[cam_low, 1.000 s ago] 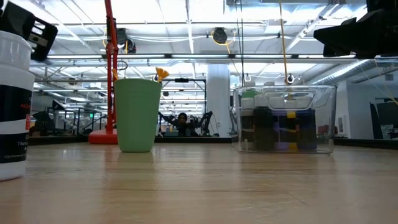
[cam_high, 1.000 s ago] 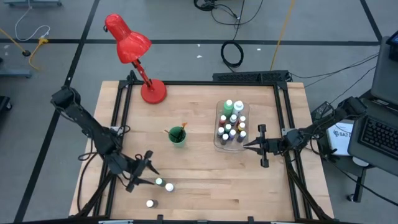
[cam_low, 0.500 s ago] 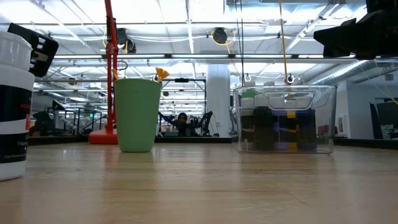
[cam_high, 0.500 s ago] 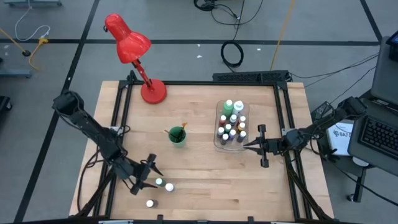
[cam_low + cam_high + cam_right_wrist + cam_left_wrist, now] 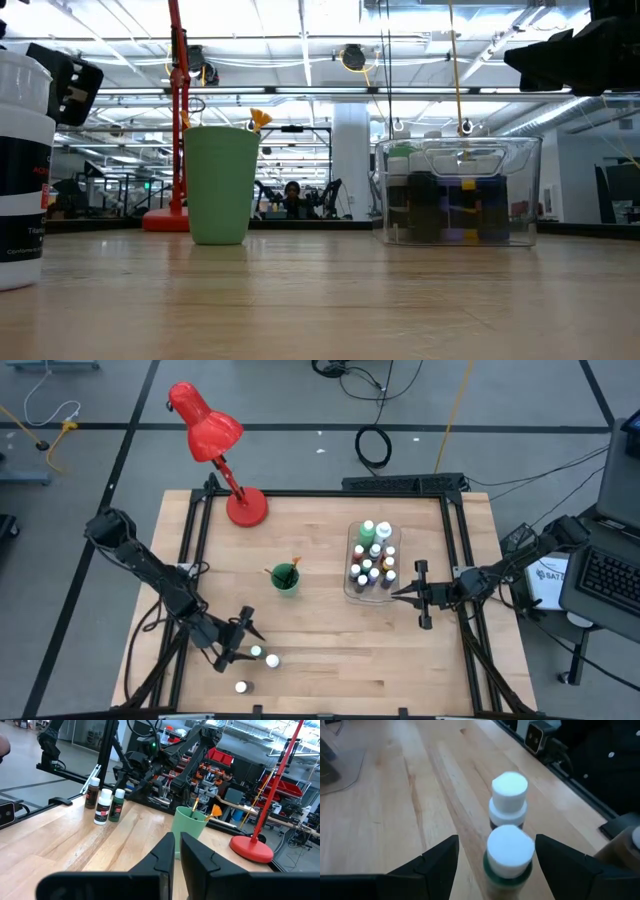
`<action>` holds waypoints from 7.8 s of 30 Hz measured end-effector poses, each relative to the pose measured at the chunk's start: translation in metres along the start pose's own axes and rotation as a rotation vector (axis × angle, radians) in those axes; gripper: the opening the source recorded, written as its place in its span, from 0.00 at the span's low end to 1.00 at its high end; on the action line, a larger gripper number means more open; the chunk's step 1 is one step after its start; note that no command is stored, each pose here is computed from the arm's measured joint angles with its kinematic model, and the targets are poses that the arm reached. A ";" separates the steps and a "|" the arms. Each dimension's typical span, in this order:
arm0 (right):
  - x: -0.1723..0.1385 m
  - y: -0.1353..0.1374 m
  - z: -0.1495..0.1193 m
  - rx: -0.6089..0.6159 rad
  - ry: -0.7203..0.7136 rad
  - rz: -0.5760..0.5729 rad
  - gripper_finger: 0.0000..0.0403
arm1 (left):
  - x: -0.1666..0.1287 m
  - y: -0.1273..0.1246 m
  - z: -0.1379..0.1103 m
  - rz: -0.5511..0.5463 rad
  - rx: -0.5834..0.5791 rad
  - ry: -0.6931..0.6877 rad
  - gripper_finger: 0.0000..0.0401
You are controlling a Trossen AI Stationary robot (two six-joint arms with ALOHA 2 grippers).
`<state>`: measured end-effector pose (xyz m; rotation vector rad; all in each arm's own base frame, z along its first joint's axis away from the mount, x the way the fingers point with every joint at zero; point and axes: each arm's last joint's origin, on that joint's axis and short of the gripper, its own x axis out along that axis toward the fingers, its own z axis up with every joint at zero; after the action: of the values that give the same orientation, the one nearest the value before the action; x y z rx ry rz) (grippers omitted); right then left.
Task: Pick & Place Paint Supplies
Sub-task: Put the small dark green paint bottle into the transparent bin, then put the small white paint bottle into the transparent bin
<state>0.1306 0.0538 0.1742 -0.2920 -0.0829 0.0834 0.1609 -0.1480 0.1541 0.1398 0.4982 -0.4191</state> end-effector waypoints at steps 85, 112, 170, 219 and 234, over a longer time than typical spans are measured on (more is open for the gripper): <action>0.000 -0.001 0.002 -0.043 -0.017 -0.028 0.06 | 0.196 0.310 0.127 0.180 -0.084 -0.054 0.25; 0.000 -0.001 0.001 -0.040 -0.006 -0.024 0.06 | 0.039 0.215 0.224 -0.131 0.006 0.147 0.59; 0.000 -0.001 0.001 -0.045 -0.003 -0.028 0.06 | -0.013 -0.013 0.008 -0.045 -0.027 -0.224 0.39; 0.000 -0.001 0.001 -0.036 -0.004 -0.028 0.06 | 0.037 0.018 0.008 -0.156 -0.128 -0.118 0.66; 0.000 -0.001 0.001 -0.042 -0.003 -0.028 0.06 | 0.047 0.014 0.025 -0.148 -0.125 -0.061 0.66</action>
<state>0.1306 0.0532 0.1754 -0.3326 -0.0922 0.0543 0.2151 -0.1576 0.1531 -0.0308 0.4746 -0.5343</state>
